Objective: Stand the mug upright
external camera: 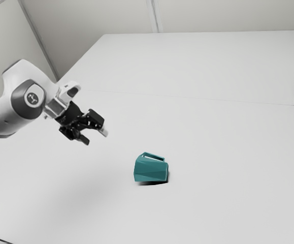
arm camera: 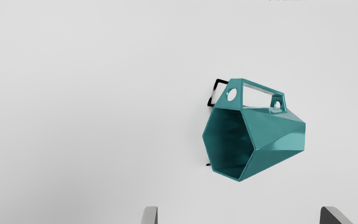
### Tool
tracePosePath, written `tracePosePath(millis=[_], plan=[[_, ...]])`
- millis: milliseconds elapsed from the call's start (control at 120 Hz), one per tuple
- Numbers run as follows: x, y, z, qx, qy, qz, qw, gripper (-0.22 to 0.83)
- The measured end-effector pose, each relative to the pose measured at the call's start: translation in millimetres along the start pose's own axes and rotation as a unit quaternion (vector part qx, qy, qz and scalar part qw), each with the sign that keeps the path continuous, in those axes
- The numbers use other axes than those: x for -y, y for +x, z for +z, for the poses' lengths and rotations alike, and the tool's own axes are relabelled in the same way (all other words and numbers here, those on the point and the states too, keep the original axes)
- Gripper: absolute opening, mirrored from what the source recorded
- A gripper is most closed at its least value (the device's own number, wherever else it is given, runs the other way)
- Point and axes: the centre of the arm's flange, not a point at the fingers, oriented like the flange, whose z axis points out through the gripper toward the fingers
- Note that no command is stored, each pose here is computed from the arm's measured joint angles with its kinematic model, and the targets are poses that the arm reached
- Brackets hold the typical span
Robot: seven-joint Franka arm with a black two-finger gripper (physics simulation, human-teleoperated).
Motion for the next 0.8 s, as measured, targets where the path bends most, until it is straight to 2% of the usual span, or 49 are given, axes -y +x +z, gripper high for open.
tracePosePath(millis=[142, 392, 800], plan=[[9, 5, 18, 0.007, -0.04, -0.022, 0.999, 0.57], [34, -4, 54, 0.031, -0.114, -0.059, 0.991, 0.57], [46, -10, 87, 0.06, -0.184, -0.022, 0.981, 0.57]])
